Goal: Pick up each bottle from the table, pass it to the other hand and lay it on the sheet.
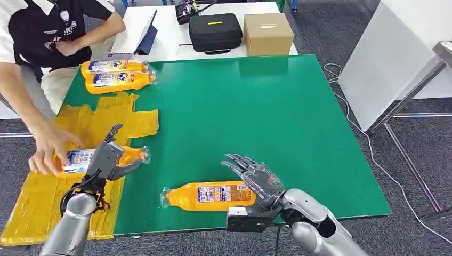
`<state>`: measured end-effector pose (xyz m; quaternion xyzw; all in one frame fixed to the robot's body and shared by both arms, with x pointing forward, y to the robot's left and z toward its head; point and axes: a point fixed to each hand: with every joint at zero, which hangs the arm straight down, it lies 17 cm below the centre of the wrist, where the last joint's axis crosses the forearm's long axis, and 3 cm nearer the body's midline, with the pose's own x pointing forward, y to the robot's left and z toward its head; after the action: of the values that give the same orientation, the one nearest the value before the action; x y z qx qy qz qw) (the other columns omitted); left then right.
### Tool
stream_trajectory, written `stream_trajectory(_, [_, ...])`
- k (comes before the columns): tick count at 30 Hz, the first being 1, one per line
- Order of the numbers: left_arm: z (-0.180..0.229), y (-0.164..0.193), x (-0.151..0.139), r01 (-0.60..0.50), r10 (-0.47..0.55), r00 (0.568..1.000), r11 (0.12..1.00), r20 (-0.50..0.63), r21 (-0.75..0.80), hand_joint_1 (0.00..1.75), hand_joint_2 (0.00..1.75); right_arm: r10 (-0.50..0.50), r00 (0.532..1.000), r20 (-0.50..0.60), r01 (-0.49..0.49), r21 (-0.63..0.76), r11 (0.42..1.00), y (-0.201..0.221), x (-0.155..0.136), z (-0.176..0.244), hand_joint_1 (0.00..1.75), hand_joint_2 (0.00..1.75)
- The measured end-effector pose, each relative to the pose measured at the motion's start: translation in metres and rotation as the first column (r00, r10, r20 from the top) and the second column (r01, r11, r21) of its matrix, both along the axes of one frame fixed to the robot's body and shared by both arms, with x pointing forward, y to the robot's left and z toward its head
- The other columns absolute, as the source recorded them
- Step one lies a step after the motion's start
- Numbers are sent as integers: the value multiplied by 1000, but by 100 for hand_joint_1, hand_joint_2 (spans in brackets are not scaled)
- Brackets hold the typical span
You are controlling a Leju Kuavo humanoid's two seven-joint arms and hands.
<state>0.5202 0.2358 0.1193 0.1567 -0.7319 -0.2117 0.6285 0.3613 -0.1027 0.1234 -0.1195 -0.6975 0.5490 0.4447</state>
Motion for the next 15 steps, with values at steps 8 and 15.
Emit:
stream_trajectory(8, [5, 3, -4, -22, 22, 1000, 999, 8, -24, 0, 175, -14, 998, -55, 14, 4, 1000, 13, -2, -19, 0, 175])
stream_trajectory(15, [7, -3, -4, -18, 18, 1000, 999, 8, -33, 0, 175, -16, 994, -111, 18, 17, 1000, 24, -6, -35, 0, 175])
